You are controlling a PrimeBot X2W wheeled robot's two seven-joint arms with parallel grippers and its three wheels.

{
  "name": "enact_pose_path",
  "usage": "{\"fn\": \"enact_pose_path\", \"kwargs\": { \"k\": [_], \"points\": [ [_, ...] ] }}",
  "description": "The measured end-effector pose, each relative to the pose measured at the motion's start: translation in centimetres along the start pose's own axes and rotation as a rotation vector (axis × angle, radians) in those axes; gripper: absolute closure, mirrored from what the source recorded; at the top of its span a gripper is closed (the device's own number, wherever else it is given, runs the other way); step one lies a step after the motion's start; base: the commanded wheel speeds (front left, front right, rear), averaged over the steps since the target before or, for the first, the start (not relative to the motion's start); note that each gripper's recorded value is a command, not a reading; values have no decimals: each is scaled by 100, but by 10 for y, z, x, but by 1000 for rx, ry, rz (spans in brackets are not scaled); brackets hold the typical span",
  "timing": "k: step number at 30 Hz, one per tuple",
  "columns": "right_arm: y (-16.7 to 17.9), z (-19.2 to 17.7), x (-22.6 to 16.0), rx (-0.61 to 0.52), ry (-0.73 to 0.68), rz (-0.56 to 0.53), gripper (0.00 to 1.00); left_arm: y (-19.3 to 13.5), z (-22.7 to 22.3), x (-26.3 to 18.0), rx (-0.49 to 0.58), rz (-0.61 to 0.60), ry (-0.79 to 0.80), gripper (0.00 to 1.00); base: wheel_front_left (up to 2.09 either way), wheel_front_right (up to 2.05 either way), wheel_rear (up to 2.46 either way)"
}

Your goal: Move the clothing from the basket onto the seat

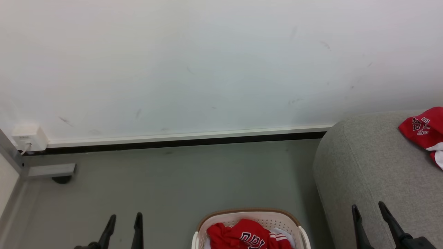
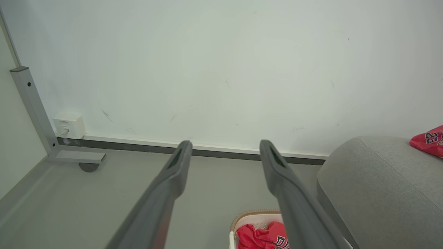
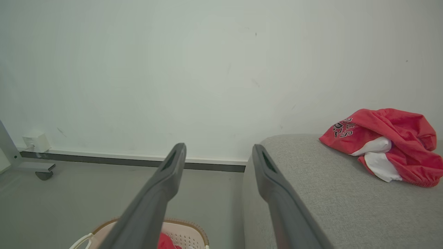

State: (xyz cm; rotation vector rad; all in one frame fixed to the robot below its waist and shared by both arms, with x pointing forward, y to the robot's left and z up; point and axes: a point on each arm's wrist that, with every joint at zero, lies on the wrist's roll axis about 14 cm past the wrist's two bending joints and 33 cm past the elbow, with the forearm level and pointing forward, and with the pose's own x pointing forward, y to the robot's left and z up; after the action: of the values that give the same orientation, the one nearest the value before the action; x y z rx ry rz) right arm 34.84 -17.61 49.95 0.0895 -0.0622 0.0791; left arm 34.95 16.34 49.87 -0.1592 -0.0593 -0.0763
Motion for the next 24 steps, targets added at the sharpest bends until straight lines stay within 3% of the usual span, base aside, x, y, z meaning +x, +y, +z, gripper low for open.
{"fn": "enact_pose_path", "kwargs": {
  "k": [10, 24],
  "points": [
    [-15, 0, -2, 1, 3, -44, 0, -20, -14, 14, 0, -70, 41, 0, 0, 0, 0],
    [-78, 17, -23, -25, -32, -238, 0, -125, -66, 70, 29, -390, 174, 0, 0, 0, 0]
  ]
}}
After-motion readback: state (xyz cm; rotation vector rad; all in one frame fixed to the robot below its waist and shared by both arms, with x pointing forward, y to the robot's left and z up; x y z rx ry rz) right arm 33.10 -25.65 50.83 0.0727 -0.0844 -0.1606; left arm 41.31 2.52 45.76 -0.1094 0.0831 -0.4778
